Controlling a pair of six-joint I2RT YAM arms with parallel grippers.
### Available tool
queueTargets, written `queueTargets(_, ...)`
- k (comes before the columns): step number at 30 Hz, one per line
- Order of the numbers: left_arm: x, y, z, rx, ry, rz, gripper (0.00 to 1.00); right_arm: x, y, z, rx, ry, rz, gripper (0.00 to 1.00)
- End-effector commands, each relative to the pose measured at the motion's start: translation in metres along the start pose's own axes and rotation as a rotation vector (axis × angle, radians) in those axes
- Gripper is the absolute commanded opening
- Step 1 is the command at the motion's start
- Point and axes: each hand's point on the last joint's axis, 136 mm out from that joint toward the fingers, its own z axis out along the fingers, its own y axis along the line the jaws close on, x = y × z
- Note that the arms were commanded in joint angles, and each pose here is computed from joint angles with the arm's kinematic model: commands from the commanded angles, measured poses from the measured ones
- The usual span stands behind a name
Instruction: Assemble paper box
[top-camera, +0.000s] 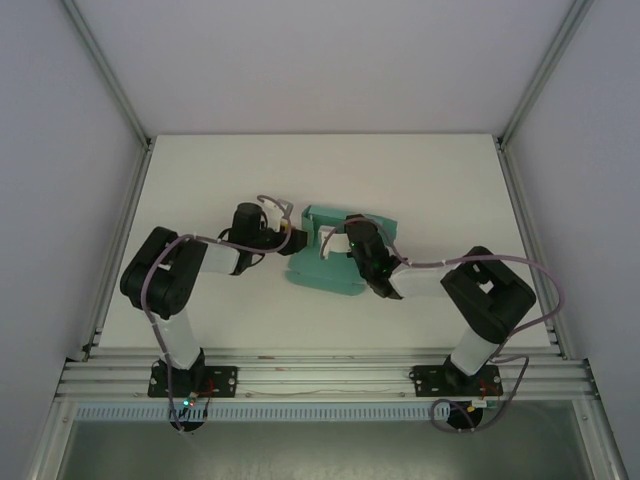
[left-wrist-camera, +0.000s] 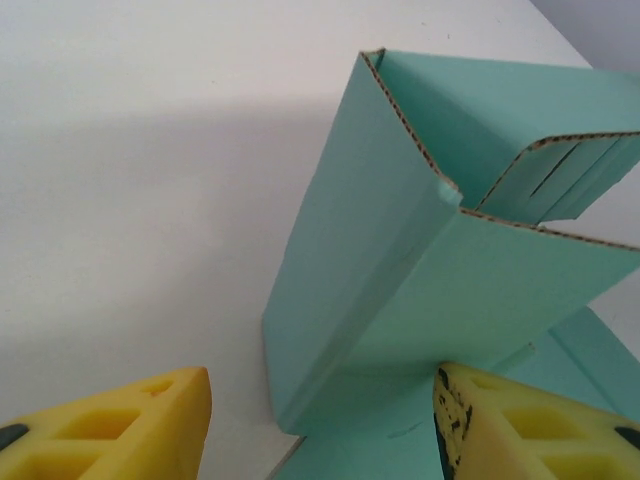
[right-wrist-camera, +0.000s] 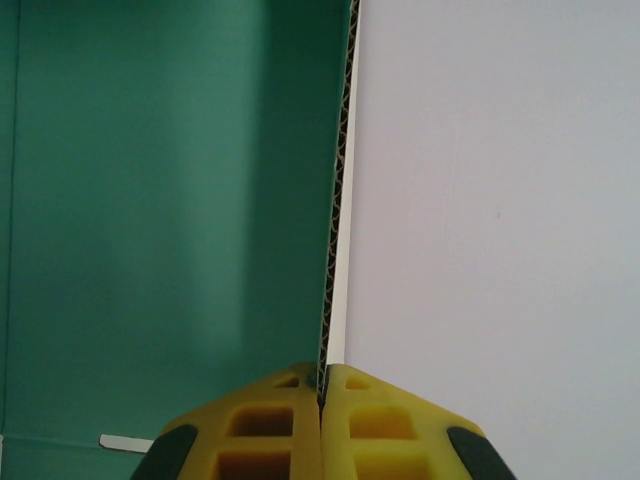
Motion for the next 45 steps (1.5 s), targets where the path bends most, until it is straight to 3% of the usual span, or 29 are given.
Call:
queueTargets(1, -0.021, 0.000, 0.006, -0.021, -0.065, 0.072, 0.61, -0.004, 0.016, -0.001, -0.039, -0.009, -0.020, 0.00)
queueTargets(5, -0.027, 0.001, 0.009, -0.062, -0.080, 0.090, 0.59, -0.007, 0.022, -0.002, -0.073, -0.011, -0.023, 0.00)
queueTargets(11, -0.029, -0.002, 0.016, -0.137, -0.082, 0.110, 0.47, -0.010, 0.030, 0.001, -0.090, -0.007, -0.011, 0.00)
queueTargets(16, -0.028, 0.005, 0.021, -0.292, -0.072, 0.144, 0.28, -0.014, 0.031, 0.002, -0.084, -0.007, 0.004, 0.00)
queueTargets(26, -0.028, 0.024, 0.031, -0.451, -0.086, 0.052, 0.24, -0.018, 0.029, -0.004, -0.080, -0.014, 0.081, 0.00)
queueTargets(29, -0.029, 0.032, 0.029, -0.525, -0.086, 0.062, 0.15, -0.017, 0.030, -0.004, -0.085, -0.012, 0.094, 0.00)
queueTargets(31, -0.028, 0.037, 0.025, -0.579, -0.090, 0.057, 0.00, -0.016, 0.031, -0.004, -0.087, -0.006, 0.103, 0.00)
queueTargets(36, -0.010, 0.061, 0.012, -0.728, -0.083, 0.020, 0.00, -0.014, 0.033, -0.004, -0.090, 0.007, 0.125, 0.00)
queueTargets(41, 0.008, 0.053, 0.016, -0.661, -0.007, 0.042, 0.00, -0.012, 0.038, -0.002, -0.095, 0.017, 0.120, 0.00)
queueTargets(45, -0.009, 0.040, 0.005, -0.631, -0.037, 0.043, 0.36, -0.014, 0.036, -0.003, -0.097, 0.008, 0.133, 0.00)
